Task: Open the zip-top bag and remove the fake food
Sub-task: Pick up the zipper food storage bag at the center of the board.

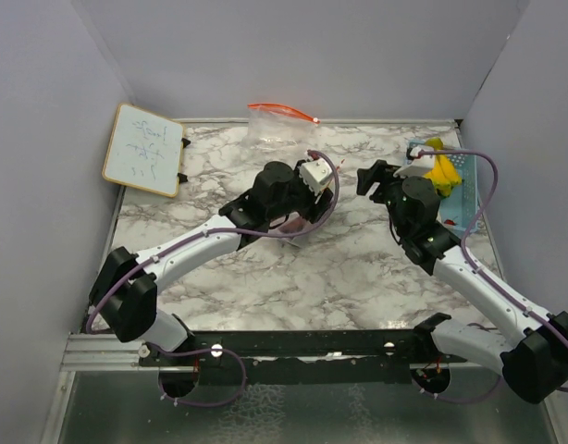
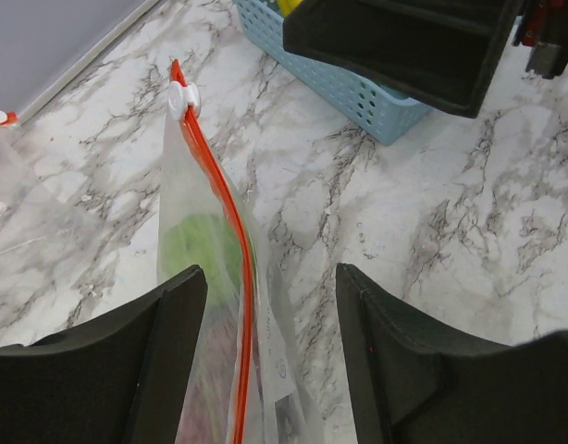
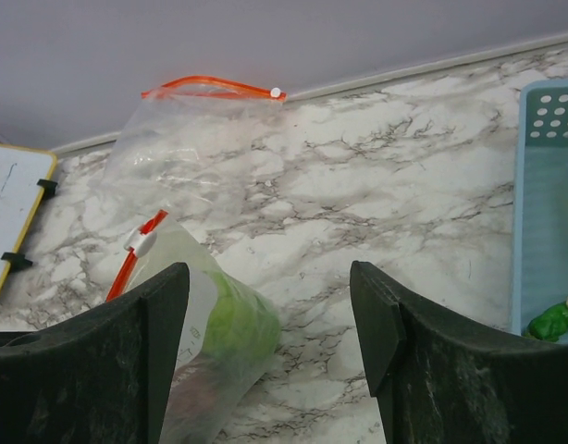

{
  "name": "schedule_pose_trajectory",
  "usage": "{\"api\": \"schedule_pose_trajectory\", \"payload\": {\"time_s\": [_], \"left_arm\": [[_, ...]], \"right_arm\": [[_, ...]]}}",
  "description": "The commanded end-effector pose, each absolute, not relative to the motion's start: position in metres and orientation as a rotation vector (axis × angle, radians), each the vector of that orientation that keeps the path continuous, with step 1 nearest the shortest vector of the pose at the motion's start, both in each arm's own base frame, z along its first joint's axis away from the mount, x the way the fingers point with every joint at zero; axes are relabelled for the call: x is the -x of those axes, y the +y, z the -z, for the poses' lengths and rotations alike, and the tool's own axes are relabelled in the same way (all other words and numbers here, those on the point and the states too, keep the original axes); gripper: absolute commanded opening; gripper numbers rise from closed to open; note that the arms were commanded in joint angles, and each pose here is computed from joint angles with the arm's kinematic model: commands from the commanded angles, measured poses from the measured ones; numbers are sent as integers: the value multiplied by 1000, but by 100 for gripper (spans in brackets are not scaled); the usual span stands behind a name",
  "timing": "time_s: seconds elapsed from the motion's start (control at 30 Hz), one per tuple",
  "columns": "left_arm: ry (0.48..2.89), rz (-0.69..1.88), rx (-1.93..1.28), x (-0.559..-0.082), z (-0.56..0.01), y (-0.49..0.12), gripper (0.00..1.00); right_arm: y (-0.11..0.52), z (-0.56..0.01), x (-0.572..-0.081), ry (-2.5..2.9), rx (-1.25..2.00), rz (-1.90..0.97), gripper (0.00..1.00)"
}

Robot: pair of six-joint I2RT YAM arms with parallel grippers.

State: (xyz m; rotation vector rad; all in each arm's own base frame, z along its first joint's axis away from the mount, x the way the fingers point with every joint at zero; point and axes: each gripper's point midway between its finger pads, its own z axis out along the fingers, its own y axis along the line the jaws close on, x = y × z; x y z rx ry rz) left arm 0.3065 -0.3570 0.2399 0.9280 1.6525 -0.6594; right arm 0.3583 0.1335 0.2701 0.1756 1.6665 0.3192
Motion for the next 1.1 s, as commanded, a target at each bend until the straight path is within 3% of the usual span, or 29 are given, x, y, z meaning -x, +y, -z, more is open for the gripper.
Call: {"api": "schedule_pose_trajectory", "payload": {"time_s": [0.0,0.27,0.33,0.67,0.9,1.07], "left_arm": [[1662,595,-882,-321,-246,-356,56],[1650,593,-847,-327,-245,-357,22],[1660,586,-851,-331,-243,-358,2],[1626,640,-931,-341,-250,-325,0],[1473,791,-979,-341,-277,-289,0],[1411,959,-1117,-348,-281,-292,0]], "right_arm": [[134,-266,-356,1672,-181,-339,69],[137,-264,-356,1678,-160,-349,68],[138,-266,-355,1677,-151,-357,68],[151,-278,-351,1596,-58,-426,67],[185,-306,-345,1437,297,-468,67],[211,-318,-331,1294,553,-513,74]]}}
